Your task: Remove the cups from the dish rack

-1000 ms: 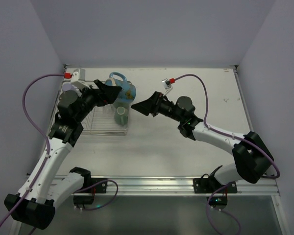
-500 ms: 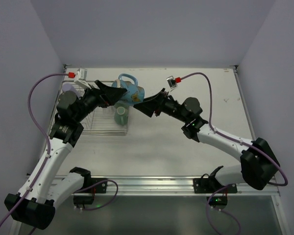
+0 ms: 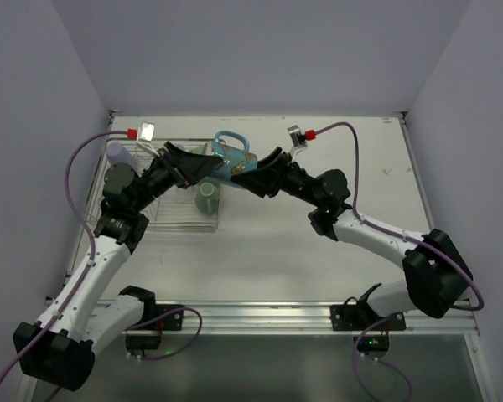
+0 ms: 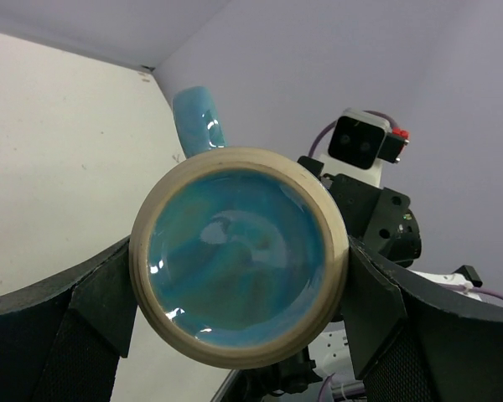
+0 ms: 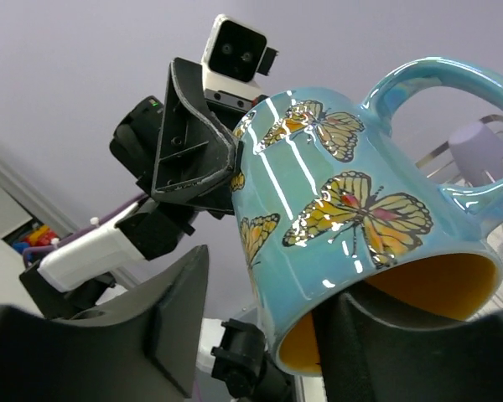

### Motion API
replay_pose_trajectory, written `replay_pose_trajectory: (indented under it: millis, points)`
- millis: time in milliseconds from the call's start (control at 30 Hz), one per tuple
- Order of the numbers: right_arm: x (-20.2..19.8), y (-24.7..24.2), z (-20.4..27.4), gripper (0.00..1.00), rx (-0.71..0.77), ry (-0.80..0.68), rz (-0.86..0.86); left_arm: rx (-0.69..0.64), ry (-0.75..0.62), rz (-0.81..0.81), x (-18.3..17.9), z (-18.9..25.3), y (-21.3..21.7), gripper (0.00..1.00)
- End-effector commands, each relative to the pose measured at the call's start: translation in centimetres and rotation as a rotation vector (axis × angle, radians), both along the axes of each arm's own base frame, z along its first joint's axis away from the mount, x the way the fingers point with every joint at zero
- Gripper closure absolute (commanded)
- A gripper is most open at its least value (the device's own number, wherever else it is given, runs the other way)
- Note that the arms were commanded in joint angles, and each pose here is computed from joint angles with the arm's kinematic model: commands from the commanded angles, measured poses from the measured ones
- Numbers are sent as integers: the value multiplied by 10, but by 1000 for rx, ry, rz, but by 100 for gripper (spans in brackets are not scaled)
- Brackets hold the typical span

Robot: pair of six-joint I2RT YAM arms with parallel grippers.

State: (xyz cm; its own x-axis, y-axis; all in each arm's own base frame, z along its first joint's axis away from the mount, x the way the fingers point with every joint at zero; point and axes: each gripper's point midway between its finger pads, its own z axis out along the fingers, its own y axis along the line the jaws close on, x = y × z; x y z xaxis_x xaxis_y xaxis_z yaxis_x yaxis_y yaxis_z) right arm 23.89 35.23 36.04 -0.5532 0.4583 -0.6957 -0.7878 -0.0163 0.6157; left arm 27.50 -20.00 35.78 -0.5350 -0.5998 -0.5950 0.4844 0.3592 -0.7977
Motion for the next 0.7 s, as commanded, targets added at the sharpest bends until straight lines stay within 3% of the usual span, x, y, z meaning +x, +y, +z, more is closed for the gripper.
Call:
replay_pose_trajectory:
  millis: [0, 100, 167, 200, 267, 333, 400, 667]
  points:
    - [-21, -8, 40, 53, 144, -104, 80, -89, -149, -64, -16, 41, -3, 94]
    - [-20, -5, 38, 72, 151, -79, 97, -88, -169, -64, -18, 42, -3, 90]
    - [-18, -7, 37, 88, 162, -65, 83, -75, -171, -60, -18, 42, -3, 78]
    - [-16, -9, 35, 93, 166, -54, 61, -52, -187, -51, -18, 41, -2, 62]
    - [-17, -14, 39, 100, 177, -59, 40, -11, -172, -27, -16, 38, 1, 41]
    - [-11, -18, 33, 100, 164, -35, 5, 56, -222, 19, -14, 45, 7, 15]
    - [-2, -21, 23, 100, 115, -9, -41, 162, -220, 89, -7, 35, 17, 0]
    - [25, -49, -3, 100, 26, 56, -111, 416, -255, 281, 1, 31, 55, 0]
